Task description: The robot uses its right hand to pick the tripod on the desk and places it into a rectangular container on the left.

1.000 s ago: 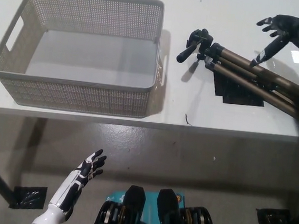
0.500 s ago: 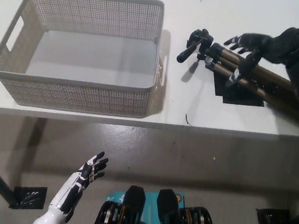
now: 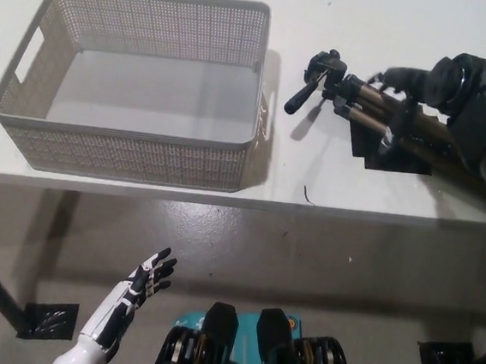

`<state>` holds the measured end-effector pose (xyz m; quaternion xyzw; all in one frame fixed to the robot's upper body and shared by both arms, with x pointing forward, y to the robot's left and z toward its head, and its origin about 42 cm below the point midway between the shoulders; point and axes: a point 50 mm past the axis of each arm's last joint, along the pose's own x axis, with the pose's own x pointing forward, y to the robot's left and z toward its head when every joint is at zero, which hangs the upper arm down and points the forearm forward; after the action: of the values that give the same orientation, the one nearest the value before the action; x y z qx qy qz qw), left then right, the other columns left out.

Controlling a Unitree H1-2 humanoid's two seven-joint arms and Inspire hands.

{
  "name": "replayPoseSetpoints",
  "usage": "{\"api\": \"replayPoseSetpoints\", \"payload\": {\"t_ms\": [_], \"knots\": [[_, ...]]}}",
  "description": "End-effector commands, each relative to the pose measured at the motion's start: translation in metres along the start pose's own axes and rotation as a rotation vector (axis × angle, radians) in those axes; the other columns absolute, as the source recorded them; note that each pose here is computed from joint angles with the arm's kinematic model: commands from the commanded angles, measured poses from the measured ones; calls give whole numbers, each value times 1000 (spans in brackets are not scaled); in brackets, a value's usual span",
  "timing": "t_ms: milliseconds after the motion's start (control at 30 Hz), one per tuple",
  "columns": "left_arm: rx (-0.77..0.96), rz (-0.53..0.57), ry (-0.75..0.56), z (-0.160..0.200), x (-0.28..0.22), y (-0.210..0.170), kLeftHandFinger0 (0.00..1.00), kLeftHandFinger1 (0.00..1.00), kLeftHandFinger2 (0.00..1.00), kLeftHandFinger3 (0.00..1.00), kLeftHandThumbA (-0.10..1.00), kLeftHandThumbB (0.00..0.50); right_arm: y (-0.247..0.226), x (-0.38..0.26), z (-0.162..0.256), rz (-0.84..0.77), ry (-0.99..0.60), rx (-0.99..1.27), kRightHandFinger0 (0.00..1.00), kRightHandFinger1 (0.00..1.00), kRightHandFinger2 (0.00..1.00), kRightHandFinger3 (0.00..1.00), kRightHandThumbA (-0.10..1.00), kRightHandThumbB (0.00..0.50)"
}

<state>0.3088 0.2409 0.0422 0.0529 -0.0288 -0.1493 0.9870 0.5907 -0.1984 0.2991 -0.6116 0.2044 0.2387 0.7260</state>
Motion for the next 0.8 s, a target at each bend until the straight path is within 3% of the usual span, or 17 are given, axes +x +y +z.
{"api": "replayPoseSetpoints", "payload": {"t_ms": [0, 233, 300, 367, 433, 567, 700, 767], "knots": [[-7, 8, -38, 5, -2, 6, 1000, 1000, 1000, 1000, 1000, 500, -10, -5, -28, -31, 109, -76, 1000, 1000, 1000, 1000, 1000, 419], [-12, 15, -41, 2, -5, 4, 1000, 1000, 1000, 1000, 1000, 500, -22, -13, -45, -42, 172, -84, 1000, 1000, 1000, 1000, 1000, 370], [-6, 12, -55, 1, -5, 4, 1000, 1000, 1000, 1000, 1000, 500, -23, -14, -53, -45, 194, -50, 1000, 1000, 1000, 1000, 1000, 374], [5, 8, -55, 1, -5, 4, 1000, 1000, 1000, 1000, 1000, 500, -20, -13, -59, -61, 221, -86, 1000, 1000, 1000, 1000, 1000, 424], [3, 8, -51, 3, -3, 4, 1000, 1000, 1000, 1000, 1000, 500, -12, -10, -65, -30, 205, -24, 1000, 1000, 1000, 1000, 1000, 397], [6, 4, -56, 4, 0, 3, 1000, 1000, 1000, 1000, 1000, 500, 11, 0, -63, 2, 188, 5, 1000, 1000, 1000, 1000, 1000, 393], [-1, 2, -54, 4, 3, 4, 1000, 1000, 1000, 1000, 1000, 500, 43, 14, -56, 8, 166, 107, 1000, 1000, 1000, 1000, 1000, 430], [2, 4, -53, 6, 4, 4, 1000, 1000, 1000, 1000, 1000, 500, 52, 18, -52, 2, 133, 197, 1000, 1000, 1000, 1000, 857, 421]]}}
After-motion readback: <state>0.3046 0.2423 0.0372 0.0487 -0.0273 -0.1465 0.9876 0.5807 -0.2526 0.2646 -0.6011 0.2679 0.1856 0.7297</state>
